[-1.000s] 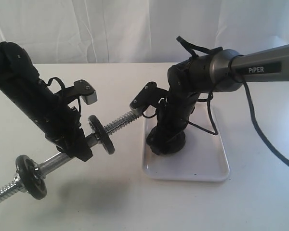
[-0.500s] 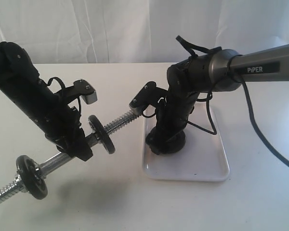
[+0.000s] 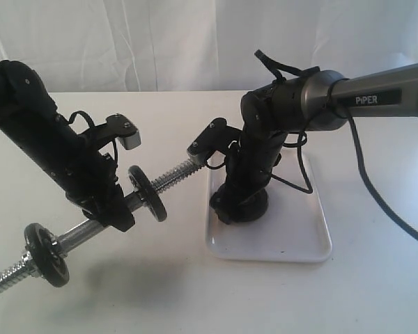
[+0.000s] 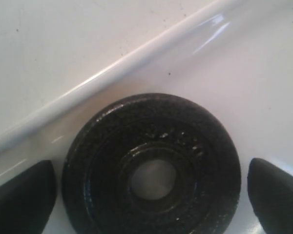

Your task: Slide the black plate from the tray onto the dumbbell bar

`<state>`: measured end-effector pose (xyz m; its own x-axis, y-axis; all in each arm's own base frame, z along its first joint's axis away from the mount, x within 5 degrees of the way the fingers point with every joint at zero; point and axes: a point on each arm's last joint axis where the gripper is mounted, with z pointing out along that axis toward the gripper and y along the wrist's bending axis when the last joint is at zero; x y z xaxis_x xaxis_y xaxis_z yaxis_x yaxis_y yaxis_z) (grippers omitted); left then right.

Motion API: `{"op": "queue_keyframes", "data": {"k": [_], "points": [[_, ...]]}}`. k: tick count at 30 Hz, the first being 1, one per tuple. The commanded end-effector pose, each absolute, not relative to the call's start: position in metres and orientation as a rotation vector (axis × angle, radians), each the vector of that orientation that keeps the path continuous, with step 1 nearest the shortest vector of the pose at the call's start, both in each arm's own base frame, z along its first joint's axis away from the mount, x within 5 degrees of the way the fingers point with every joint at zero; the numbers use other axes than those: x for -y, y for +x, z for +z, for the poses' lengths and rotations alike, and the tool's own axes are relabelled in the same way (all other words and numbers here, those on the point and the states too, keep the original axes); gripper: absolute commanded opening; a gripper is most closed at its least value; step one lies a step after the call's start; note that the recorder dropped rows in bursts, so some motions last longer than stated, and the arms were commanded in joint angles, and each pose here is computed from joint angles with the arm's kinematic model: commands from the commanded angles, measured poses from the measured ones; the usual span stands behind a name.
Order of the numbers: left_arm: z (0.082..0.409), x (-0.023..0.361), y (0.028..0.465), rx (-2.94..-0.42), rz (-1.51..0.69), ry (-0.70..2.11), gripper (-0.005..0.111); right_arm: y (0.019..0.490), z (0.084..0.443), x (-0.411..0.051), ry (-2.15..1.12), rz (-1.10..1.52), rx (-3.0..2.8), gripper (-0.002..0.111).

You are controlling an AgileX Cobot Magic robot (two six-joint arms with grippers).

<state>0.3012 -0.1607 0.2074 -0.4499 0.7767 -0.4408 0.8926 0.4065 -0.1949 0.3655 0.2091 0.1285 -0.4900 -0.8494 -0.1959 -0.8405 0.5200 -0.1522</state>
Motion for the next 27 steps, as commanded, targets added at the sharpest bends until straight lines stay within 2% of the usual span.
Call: {"op": "queue_keyframes", "data": {"k": [1,27], "points": [[0.2433,0.1700,0.2947,-2.300,-0.765,1.352,0.000,0.3522,0.0926,-0.2008,-1.522,-0.064,-2.681,0.105],[0.2433,0.1700,0.2947,-2.302,-0.766,1.349,0.000,0.3494,0.0925,-0.2035,-1.475,0.002,-2.722,0.105]]}}
